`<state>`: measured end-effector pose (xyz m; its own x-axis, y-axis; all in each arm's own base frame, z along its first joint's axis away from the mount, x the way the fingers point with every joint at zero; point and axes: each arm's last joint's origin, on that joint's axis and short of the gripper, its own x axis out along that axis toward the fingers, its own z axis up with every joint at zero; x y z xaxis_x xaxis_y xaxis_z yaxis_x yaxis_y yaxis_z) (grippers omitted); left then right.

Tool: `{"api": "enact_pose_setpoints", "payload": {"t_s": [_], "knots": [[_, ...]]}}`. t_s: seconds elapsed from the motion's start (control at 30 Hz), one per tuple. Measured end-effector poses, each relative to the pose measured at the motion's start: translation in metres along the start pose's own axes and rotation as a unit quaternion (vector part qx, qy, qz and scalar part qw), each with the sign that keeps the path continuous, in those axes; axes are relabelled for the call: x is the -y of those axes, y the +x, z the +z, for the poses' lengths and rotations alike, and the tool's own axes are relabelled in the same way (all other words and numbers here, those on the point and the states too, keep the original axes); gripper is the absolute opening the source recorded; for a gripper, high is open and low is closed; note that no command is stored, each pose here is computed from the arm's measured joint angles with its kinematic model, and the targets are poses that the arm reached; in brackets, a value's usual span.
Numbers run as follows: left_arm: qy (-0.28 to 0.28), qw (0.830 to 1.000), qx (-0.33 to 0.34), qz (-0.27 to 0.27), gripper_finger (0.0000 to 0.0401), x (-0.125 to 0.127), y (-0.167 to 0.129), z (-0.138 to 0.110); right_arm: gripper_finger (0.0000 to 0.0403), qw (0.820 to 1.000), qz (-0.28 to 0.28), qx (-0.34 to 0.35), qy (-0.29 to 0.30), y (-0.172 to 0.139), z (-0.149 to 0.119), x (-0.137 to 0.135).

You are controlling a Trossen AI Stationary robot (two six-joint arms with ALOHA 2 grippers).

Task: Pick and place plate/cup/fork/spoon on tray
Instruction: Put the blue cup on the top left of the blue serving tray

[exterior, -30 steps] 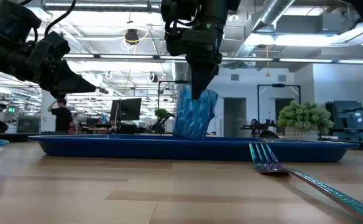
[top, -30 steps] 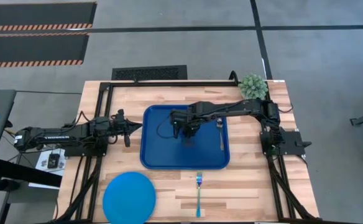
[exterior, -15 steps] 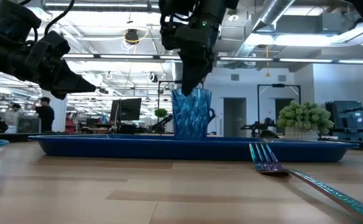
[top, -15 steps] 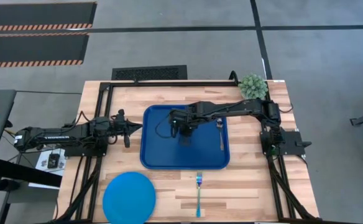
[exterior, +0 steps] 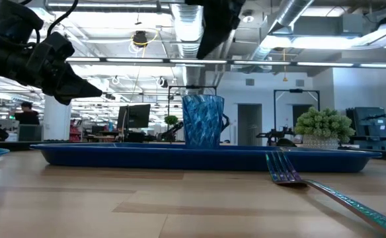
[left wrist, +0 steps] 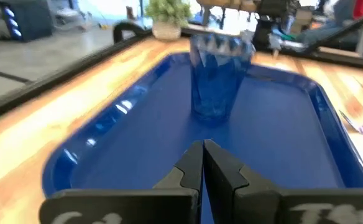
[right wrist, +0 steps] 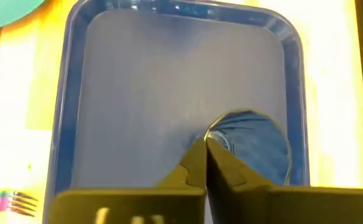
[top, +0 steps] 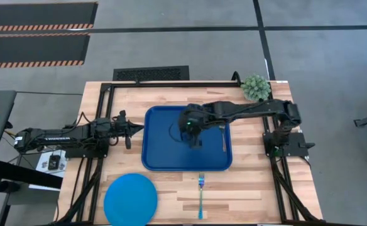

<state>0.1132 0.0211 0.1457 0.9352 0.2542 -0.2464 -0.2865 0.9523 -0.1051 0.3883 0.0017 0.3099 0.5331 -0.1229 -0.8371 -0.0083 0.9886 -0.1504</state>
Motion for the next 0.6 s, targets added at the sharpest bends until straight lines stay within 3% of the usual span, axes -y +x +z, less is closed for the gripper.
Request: {"api": "enact_pose_setpoints", "payload": {"t_s": [0.2,0.47,0.6], "knots": [[-0.005,0.998,0.002,-0.063,0.0000,0.004,0.000,0.002,0.0022,0.997,0.000,0.075,0.020,-0.006,-0.042,0.006],[-0.018,0.997,0.017,-0.067,0.0000,0.005,-0.001,0.006,0.0005,0.971,0.022,0.224,0.075,0.001,-0.114,0.009],[-0.024,0.997,0.028,-0.069,0.0000,0.006,-0.002,0.014,0.0015,0.960,0.022,0.264,0.094,0.014,-0.147,0.009]]}}
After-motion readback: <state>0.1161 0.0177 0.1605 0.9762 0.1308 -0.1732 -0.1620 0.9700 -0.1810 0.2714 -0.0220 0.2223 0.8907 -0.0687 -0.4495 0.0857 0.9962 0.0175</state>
